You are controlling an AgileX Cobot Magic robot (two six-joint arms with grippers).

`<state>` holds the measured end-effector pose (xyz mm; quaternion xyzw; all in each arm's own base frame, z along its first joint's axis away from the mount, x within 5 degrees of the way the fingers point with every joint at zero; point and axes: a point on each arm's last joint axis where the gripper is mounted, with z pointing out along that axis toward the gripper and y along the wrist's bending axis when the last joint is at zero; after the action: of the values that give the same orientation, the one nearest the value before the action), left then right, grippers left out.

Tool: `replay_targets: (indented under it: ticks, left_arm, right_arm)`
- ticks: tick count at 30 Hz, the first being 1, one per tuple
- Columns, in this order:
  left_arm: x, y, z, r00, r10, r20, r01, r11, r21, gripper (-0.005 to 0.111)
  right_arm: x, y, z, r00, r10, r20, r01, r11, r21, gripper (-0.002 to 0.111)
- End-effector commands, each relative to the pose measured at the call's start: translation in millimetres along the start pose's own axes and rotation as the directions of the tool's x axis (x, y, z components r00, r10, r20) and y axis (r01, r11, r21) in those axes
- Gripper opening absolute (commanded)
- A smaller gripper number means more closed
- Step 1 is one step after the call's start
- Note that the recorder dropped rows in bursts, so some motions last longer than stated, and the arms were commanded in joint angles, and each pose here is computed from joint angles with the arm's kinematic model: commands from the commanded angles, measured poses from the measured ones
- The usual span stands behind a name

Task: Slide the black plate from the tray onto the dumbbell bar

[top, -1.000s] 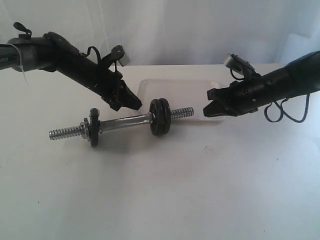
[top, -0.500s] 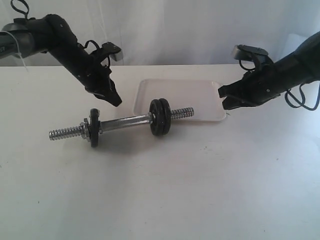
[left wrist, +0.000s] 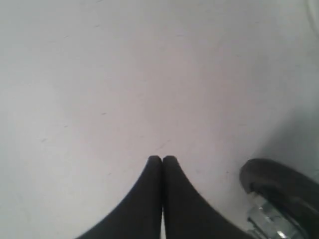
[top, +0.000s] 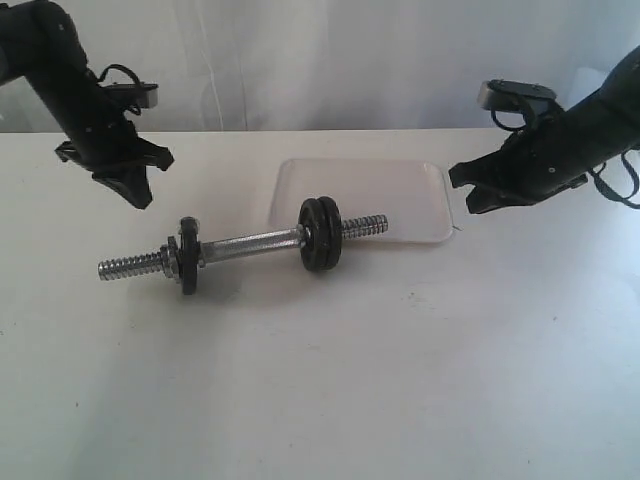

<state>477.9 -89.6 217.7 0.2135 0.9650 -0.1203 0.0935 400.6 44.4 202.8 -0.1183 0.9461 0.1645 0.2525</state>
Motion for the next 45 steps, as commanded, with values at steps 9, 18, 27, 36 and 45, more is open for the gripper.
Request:
replay_targets:
  ticks: [9, 18, 27, 36, 45]
  left_arm:
    - [25.4, 6.0, -64.9, 0.985, -0.174, -0.016, 0.17, 0.973, -0.158, 0.0]
    - [79.4, 32.9, -84.9, 0.961, -0.258, -0.1, 0.229, 0.945, -0.232, 0.0]
    - [121.9, 31.5, -92.2, 0.941, -0.308, -0.14, 0.273, 0.936, -0.221, 0.0]
    - [150.5, 3.7, -128.3, 0.965, -0.253, -0.067, 0.234, 0.949, -0.212, 0.0]
    - [193.7, -41.3, -199.5, 0.964, -0.167, 0.205, 0.219, 0.94, -0.262, 0.0]
  right_arm:
    - [15.5, -22.2, -33.8, 0.975, 0.155, -0.158, -0.124, 0.974, 0.19, 0.0]
    - [15.2, -16.9, -49.3, 0.976, 0.143, -0.166, -0.111, 0.976, 0.189, 0.0]
    - [14.6, -13.9, -55.2, 0.978, 0.128, -0.165, -0.098, 0.979, 0.181, 0.0]
    - [13.4, 11.4, -112.6, 0.991, 0.083, -0.105, -0.064, 0.984, 0.169, 0.0]
    - [23.7, 57.0, -216.8, 0.989, -0.028, 0.147, -0.002, 0.979, 0.203, 0.0]
